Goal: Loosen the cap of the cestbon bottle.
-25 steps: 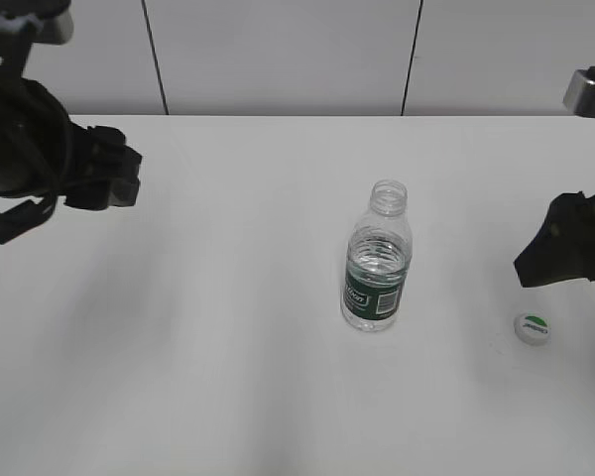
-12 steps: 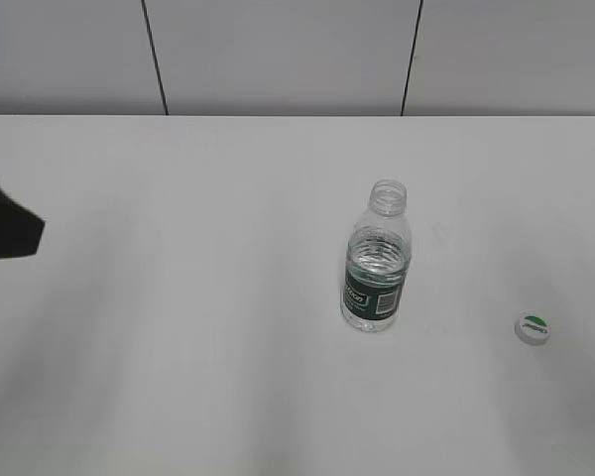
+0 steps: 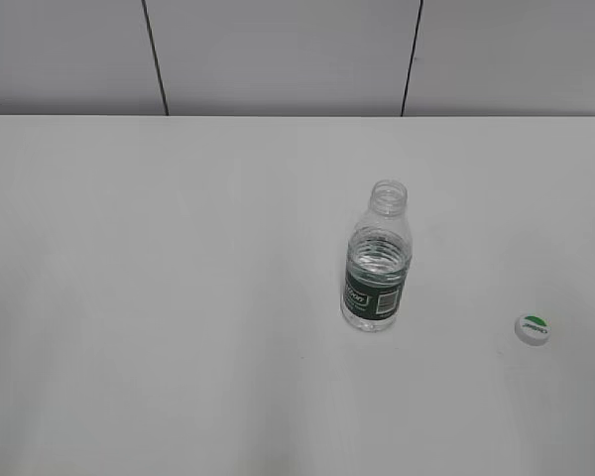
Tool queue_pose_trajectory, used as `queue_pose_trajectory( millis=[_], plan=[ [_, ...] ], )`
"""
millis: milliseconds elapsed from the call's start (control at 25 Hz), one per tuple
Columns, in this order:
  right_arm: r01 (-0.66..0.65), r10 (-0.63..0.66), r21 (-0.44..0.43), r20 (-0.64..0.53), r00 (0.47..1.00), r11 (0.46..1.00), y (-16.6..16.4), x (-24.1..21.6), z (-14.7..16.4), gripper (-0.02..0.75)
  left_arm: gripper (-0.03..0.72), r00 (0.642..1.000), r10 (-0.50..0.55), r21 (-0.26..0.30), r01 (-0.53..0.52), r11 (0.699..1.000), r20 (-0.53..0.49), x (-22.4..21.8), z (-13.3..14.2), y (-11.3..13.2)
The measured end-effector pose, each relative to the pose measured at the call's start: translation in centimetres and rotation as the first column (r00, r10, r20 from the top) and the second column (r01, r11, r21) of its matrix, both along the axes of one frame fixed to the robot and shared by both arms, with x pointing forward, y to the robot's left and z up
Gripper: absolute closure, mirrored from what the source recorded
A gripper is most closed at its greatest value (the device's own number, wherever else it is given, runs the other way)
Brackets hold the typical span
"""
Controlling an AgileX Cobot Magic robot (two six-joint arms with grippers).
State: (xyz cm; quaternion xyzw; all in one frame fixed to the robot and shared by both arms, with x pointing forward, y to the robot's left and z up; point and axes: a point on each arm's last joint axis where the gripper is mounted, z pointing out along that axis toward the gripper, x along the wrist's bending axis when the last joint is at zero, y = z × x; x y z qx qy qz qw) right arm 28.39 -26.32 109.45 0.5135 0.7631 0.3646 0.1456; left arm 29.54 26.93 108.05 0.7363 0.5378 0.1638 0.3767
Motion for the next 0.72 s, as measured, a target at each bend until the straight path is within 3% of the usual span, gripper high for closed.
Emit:
queue_pose_trajectory(
  millis=[160,320,560,720],
  plan=[
    [0.000,0.000,0.001,0.109,0.994,1.000,-0.6,-2.6,0.3,0.189,0.165,0.996,-0.020,-0.041,0.024,0.999,0.087,-2.3,-0.1,2.0],
    [0.017,-0.014,-0.013,0.205,0.979,1.000,-1.2,-4.5,0.3,0.189,0.166,0.989,-0.053,-0.026,0.057,0.998,0.140,-3.3,-0.8,2.9],
    [0.013,-0.006,-0.032,0.216,0.976,0.999,-1.3,-4.9,0.2,0.189,0.166,0.988,-0.068,-0.023,0.072,0.997,0.136,-3.4,-0.9,2.8],
    [-0.001,0.023,-0.094,0.238,0.971,0.996,-1.6,-5.0,0.0,0.189,0.169,0.982,-0.106,0.005,0.107,0.994,0.156,-3.4,-0.8,2.7]
  ],
)
